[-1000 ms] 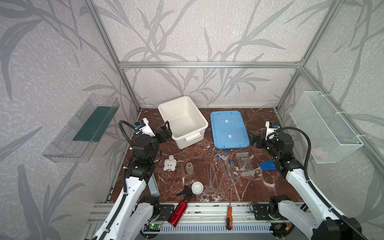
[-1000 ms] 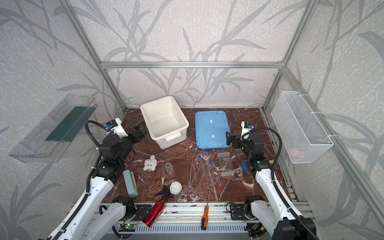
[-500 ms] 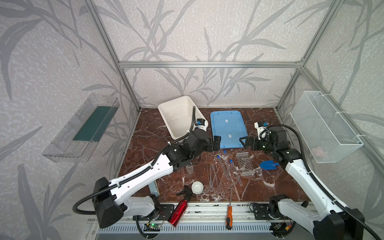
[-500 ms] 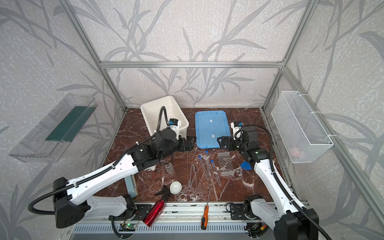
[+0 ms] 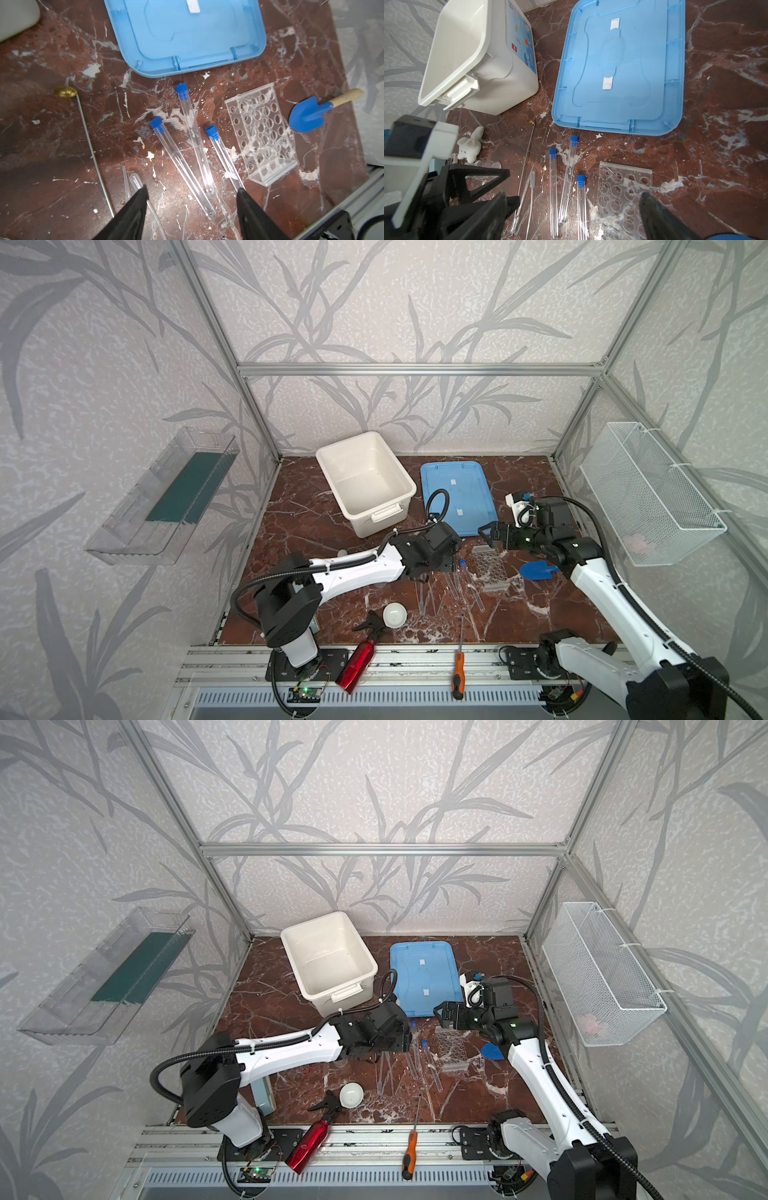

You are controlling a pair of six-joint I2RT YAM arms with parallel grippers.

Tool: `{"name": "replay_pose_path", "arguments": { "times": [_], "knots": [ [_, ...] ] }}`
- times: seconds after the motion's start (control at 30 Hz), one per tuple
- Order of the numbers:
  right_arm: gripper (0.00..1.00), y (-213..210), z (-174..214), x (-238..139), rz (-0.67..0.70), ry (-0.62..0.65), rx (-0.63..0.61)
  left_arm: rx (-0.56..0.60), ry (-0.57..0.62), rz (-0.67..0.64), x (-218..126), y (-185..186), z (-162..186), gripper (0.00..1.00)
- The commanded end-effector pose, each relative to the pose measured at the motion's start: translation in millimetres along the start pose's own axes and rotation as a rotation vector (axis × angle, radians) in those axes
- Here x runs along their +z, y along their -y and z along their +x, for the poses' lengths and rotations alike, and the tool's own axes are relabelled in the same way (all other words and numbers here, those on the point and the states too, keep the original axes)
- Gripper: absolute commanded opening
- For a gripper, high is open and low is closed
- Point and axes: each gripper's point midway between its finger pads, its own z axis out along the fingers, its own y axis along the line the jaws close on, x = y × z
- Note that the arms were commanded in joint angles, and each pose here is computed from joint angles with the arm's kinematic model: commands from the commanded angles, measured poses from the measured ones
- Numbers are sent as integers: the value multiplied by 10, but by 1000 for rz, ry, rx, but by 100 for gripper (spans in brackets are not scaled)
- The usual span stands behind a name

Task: Organize the chemistry lab equipment
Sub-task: 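Reach the left gripper toward the test tubes while the right arm nears the rack, then lower the left gripper over a blue-capped test tube and close on it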

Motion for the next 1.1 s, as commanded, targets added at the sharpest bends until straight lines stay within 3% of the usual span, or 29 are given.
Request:
{"name": "replay_pose_path", "arguments": {
  "times": [0.0, 0.37, 0.77, 0.93, 1.07],
  "knots": [
    [97, -21, 75, 7, -15, -28, 5, 25, -91, -69, 104, -14, 127, 58],
    [97, 4, 74, 63, -15, -26, 16, 52, -214, -111, 465, -3, 452, 49],
    [97, 26, 85, 42, -2, -13, -5, 125, -242, -220, 619, -150, 542, 40],
    [97, 27, 80, 21, 1, -2, -16, 190, -235, -330, 613, -287, 530, 37],
    [97, 10, 68, 2, -3, 4, -18, 198, -242, -332, 582, -278, 574, 34]
  ]
}}
